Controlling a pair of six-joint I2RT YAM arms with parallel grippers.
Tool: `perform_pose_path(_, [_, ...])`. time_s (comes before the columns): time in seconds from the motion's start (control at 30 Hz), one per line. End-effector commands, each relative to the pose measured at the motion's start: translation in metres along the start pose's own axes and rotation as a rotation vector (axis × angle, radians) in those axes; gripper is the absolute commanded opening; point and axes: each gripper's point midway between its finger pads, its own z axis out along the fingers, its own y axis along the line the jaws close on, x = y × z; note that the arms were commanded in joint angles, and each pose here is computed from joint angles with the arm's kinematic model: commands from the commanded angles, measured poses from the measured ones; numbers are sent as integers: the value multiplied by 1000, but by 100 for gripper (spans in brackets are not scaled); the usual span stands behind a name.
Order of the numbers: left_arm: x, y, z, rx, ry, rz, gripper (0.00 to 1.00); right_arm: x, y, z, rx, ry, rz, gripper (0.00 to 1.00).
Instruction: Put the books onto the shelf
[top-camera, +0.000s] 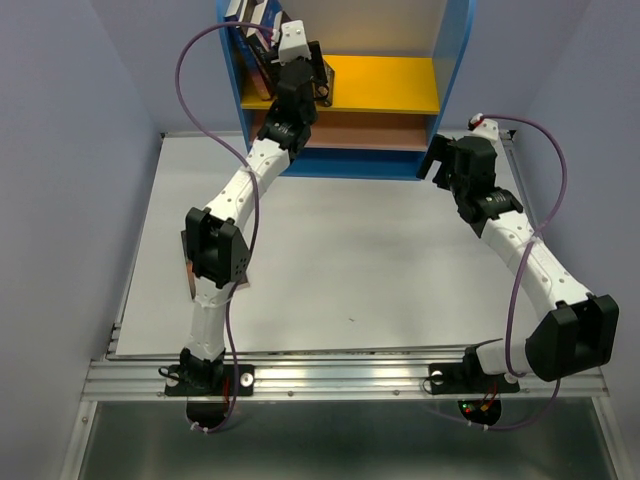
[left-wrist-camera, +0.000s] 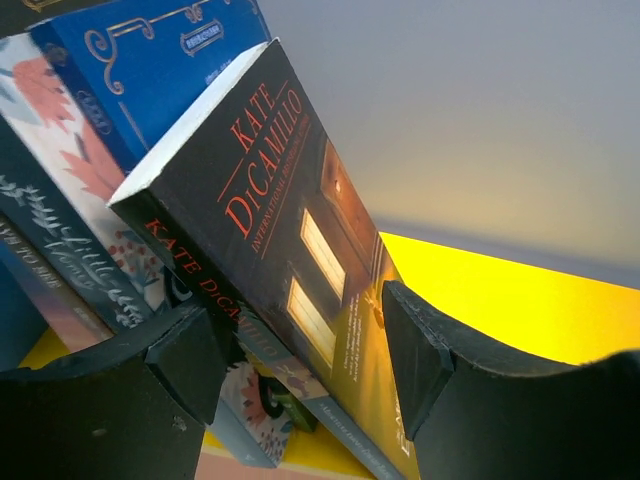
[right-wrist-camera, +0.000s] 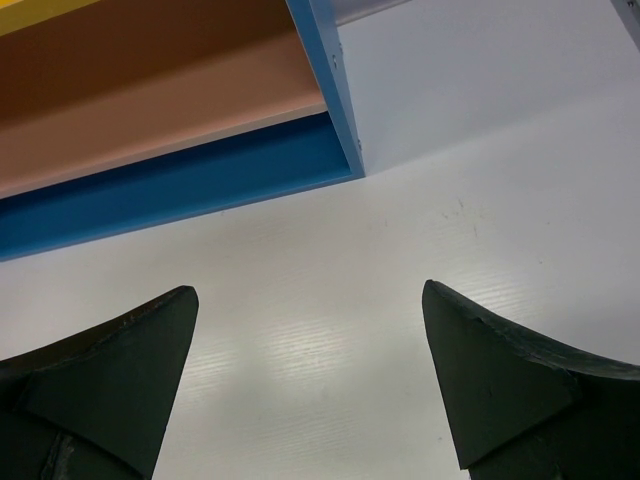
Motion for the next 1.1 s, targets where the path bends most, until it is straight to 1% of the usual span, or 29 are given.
perform_pose_path(0.0, [-56,41,-13,-134,-55,0,72,-12,6,-2,-28,-25,-3,100])
perform_pose_path(0.1, [-68,41,-20,-132,-56,-5,73,-10,9,-1,-47,-15,-9,100])
perform_pose_path(0.13, [-69,41,-22,-134,-55,-6,71,-9,11,-1,-53,-11,-10,100])
perform_pose_path(0.23, [-80,43,-25,-138,-71,-12,61,-7,14,0,-72,0,-16,100])
perform_pose_path(0.27, [-81,43,-25,-141,-76,-9,55,-6,14,0,-73,2,-18,100])
perform_pose_path(0.33, [-79,43,-21,-147,-79,2,54,-6,14,1,-70,1,-18,100])
perform_pose_path(0.37, [-79,43,-20,-150,-78,4,50,-6,13,1,-68,1,-20,100])
perform_pose_path(0.47, [-74,44,-16,-166,-75,8,46,-7,13,1,-68,-2,-20,100])
perform_pose_path(0.6, [-78,46,-15,-177,-84,0,45,-6,14,1,-72,1,-28,100])
perform_pose_path(0.7, [-92,44,-21,-154,-98,-15,52,-6,16,2,-82,3,-30,100])
perform_pose_path(0.73, [-103,43,-25,-133,-112,-23,60,-6,17,2,-87,7,-32,100])
perform_pose_path(0.77, [-118,42,-31,-115,-131,-35,61,-6,20,2,-102,10,-36,100])
perform_pose_path(0.8, [-117,42,-31,-115,-131,-33,63,-5,21,3,-109,14,-37,100])
perform_pose_path(0.83, [-130,41,-35,-98,-152,-41,66,-4,23,3,-117,19,-40,100])
perform_pose_path(0.87, [-135,40,-37,-90,-162,-40,74,-2,24,3,-123,24,-41,100])
perform_pose_path(0.93, [-145,42,-41,-90,-173,-15,79,0,27,3,-139,34,-39,100])
perform_pose_path(1.0, [-146,44,-44,-91,-166,-3,79,4,29,4,-152,45,-39,100])
perform_pose_path(1.07, [-146,44,-46,-86,-154,5,84,5,31,4,-163,53,-39,100])
